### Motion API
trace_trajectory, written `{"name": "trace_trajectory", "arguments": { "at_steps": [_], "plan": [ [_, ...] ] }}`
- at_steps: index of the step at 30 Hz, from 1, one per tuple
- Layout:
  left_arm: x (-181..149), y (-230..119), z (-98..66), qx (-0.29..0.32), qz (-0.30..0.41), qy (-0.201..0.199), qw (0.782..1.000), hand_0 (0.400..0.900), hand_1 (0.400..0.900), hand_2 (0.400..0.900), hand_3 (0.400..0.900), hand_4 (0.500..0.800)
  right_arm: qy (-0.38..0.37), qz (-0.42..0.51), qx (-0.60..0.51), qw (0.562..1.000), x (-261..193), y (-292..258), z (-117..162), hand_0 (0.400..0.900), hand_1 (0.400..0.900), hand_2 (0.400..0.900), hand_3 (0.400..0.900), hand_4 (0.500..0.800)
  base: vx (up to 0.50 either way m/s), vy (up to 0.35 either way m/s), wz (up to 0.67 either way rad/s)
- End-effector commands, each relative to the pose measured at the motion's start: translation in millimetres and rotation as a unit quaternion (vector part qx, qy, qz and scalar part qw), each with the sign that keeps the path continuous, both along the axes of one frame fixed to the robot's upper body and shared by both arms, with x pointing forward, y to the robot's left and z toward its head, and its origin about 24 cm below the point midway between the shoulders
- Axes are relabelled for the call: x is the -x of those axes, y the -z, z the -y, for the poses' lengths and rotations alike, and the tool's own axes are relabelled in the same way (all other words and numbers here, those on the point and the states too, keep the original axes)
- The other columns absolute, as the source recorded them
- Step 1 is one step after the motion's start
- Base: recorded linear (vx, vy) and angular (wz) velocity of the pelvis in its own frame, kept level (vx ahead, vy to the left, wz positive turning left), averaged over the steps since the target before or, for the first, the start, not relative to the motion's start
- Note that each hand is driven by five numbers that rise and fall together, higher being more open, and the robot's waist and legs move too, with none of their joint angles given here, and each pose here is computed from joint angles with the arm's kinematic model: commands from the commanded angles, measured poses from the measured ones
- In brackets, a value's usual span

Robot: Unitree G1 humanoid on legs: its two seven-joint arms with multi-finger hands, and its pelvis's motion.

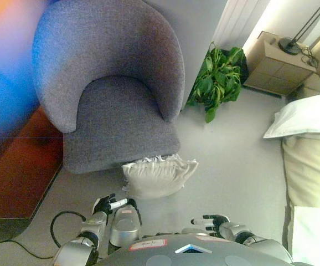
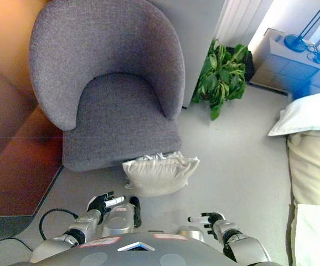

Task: Pick up the pillow and put it on the sofa.

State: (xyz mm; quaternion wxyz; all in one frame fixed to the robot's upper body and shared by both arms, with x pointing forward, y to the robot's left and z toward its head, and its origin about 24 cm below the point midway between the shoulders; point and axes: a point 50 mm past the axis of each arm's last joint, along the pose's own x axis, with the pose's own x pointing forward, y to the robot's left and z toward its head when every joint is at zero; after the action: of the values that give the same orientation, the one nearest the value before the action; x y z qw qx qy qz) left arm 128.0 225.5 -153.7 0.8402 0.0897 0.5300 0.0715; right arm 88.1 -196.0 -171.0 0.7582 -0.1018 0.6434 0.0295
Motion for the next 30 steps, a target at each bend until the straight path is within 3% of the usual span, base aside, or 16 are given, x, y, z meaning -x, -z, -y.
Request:
{"name": "trace_trajectory", "arguments": {
  "at_steps": [1,5,9,12,18,22,24,30],
  "plan": [
    [6,1,-5.6,-0.039,-0.029,0.075,0.996,0.9,0.9,0.9,0.9,0.8,-0.018,0.003,0.037,0.999,4,-3,22,0.9,0.9,0.9,0.9,0.8,0.199,0.2,0.31],
    [-12,-7,-13.5,-0.066,-0.009,0.101,0.993,0.9,0.9,0.9,0.9,0.8,-0.02,-0.006,0.032,0.999,7,-3,25,0.9,0.9,0.9,0.9,0.8,0.202,-0.025,0.25],
    [-38,-16,-7.3,-0.06,0.03,0.126,0.99,0.9,0.9,0.9,0.9,0.8,-0.027,0.008,0.02,0.999,-2,-5,23,0.9,0.9,0.9,0.9,0.8,0.181,-0.241,0.07],
    [-33,-14,-7.2,-0.061,0.024,0.14,0.988,0.9,0.9,0.9,0.9,0.8,-0.063,0.027,0.007,0.998,-12,-6,18,0.9,0.9,0.9,0.9,0.8,0.157,-0.228,0.14],
    [-6,-9,-26.6,-0.081,-0.015,0.117,0.99,0.9,0.9,0.9,0.9,0.8,-0.139,0.069,0.036,0.987,-30,-11,14,0.9,0.9,0.9,0.9,0.8,0.186,-0.192,0.01],
    [-1,-10,-36.3,-0.087,-0.016,0.087,0.992,0.9,0.9,0.9,0.9,0.8,-0.242,0.095,0.141,0.955,-50,-20,26,0.9,0.9,0.9,0.9,0.8,0.112,-0.217,0.34],
    [-10,-14,-36.6,-0.076,0.012,0.071,0.995,0.9,0.9,0.9,0.9,0.8,-0.31,0.128,0.206,0.919,-73,-31,32,0.9,0.9,0.9,0.9,0.8,-0.087,-0.157,0.32],
    [-65,-34,-18.0,-0.036,0.119,0.063,0.99,0.9,0.9,0.9,0.9,0.8,-0.383,0.221,0.326,0.836,-165,-84,34,0.9,0.9,0.9,0.9,0.8,-0.295,-0.109,0.47]
  ]
}}
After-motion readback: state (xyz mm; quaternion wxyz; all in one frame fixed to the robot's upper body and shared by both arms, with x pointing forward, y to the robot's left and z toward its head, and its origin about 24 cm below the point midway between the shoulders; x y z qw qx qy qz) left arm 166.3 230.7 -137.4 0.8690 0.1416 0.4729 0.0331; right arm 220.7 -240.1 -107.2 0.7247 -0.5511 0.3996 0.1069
